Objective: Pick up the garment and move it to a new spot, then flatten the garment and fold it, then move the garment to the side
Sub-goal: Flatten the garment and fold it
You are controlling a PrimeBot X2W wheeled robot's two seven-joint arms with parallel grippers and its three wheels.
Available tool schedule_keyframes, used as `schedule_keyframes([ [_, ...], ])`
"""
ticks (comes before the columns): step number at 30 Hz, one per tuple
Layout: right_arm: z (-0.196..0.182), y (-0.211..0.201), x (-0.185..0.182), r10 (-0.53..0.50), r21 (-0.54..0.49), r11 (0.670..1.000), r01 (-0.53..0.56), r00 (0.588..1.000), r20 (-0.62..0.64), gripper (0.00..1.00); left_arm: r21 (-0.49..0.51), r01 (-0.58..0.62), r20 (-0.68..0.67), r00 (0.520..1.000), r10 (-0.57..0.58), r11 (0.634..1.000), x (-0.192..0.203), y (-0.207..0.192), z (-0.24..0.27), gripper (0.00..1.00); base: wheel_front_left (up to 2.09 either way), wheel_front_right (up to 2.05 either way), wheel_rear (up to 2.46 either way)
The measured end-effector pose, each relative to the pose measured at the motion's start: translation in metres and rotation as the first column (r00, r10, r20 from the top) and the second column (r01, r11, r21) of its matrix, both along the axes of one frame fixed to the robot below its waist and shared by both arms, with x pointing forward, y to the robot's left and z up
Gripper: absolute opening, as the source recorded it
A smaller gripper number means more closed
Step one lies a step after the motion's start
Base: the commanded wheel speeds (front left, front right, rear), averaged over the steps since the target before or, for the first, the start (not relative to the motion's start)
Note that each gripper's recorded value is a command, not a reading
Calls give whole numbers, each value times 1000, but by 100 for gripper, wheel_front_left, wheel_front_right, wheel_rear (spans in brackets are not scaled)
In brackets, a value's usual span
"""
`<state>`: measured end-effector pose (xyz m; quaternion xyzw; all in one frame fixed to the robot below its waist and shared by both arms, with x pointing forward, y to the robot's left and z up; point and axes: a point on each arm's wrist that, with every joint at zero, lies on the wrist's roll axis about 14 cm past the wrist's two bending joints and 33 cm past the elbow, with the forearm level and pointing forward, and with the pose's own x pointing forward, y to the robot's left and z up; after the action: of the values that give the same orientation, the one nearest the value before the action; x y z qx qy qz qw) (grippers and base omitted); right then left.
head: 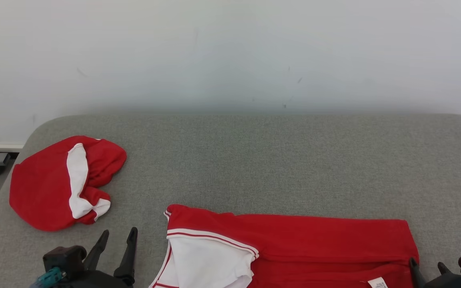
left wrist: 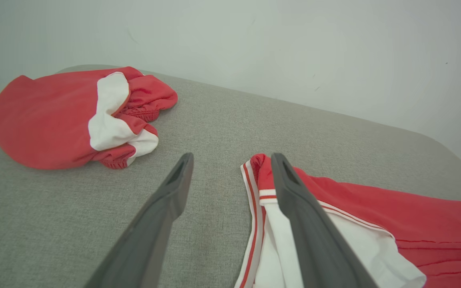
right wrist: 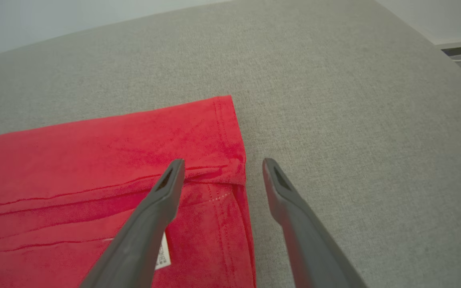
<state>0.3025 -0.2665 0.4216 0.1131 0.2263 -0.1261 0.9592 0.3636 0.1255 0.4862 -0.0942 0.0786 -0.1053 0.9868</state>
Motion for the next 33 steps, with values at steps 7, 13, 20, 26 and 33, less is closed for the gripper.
schedule_keyframes([
  [7, -19, -4, 6, -16, 26, 999, 19, 995, -95, 100, -7, 7, -11, 1000, -7, 1000, 2, -5, -3, 100, 0, 0, 0],
  [13, -31, 0, 9, -27, 63, 997, 37, 989, -144, 100, -4, 8, -23, 1000, -9, 1000, 4, -5, -6, 100, 0, 0, 0],
  [20, -48, -1, 3, -36, 65, 997, 50, 978, -203, 100, -11, 12, -24, 1000, -12, 1000, 6, -6, -6, 100, 0, 0, 0],
  [26, -45, 5, 16, -26, 72, 997, 40, 981, -190, 100, -10, 5, -34, 999, -6, 1000, 5, -4, -9, 100, 0, 0, 0],
  [33, -50, 9, 17, -17, 72, 997, 32, 980, -200, 100, -11, 4, -40, 999, -4, 1000, 4, -2, -11, 100, 0, 0, 0],
])
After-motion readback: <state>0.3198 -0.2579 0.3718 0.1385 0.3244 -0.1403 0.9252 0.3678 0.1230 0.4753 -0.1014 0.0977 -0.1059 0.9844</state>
